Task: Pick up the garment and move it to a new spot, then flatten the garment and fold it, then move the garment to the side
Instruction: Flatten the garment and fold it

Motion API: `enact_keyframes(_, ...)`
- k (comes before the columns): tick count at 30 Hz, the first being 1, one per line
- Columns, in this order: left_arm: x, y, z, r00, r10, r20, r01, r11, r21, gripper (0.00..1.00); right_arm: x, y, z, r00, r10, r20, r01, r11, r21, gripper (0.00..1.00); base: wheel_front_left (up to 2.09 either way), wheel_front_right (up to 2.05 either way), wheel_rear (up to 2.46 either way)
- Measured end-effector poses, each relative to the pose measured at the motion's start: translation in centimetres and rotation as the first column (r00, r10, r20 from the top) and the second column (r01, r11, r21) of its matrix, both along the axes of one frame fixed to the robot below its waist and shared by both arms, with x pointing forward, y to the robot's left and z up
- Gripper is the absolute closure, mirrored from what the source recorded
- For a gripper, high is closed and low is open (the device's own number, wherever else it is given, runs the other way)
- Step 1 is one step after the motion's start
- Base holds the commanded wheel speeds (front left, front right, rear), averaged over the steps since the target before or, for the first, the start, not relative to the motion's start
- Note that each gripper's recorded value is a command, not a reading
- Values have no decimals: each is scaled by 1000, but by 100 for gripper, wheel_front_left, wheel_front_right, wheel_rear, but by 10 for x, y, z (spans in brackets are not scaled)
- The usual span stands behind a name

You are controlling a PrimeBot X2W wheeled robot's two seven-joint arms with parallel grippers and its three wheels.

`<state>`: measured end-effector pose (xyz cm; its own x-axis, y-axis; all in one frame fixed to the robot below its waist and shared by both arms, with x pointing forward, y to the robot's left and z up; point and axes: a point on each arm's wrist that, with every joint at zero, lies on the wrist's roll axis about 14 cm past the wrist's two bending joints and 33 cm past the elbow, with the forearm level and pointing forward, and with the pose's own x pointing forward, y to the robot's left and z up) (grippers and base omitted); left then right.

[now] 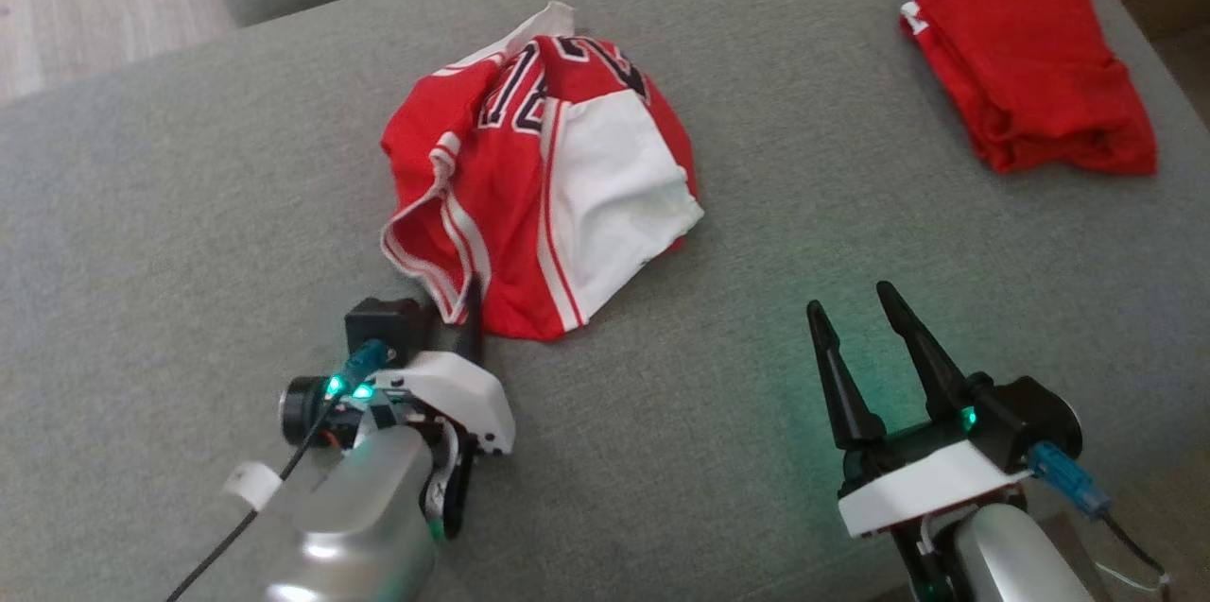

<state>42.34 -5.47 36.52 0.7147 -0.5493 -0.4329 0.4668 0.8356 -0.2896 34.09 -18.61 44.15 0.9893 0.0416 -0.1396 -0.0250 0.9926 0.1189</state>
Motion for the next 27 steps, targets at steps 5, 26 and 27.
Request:
enact_keyframes(5,-13,-19,12,996,-90,27,91,995,-43,100,-4,-2,7,1000,-16,23,16,1000,6,0,0,0,0)
enact_keyframes(26,17,-154,382,641,-208,739,532,814,-232,100,-43,-12,33,989,-99,113,93,994,56,0,0,0,0)
enact_keyframes(27,17,-153,401,622,-187,760,536,809,-240,100,-45,-13,35,987,-106,120,99,993,62,0,0,0,0)
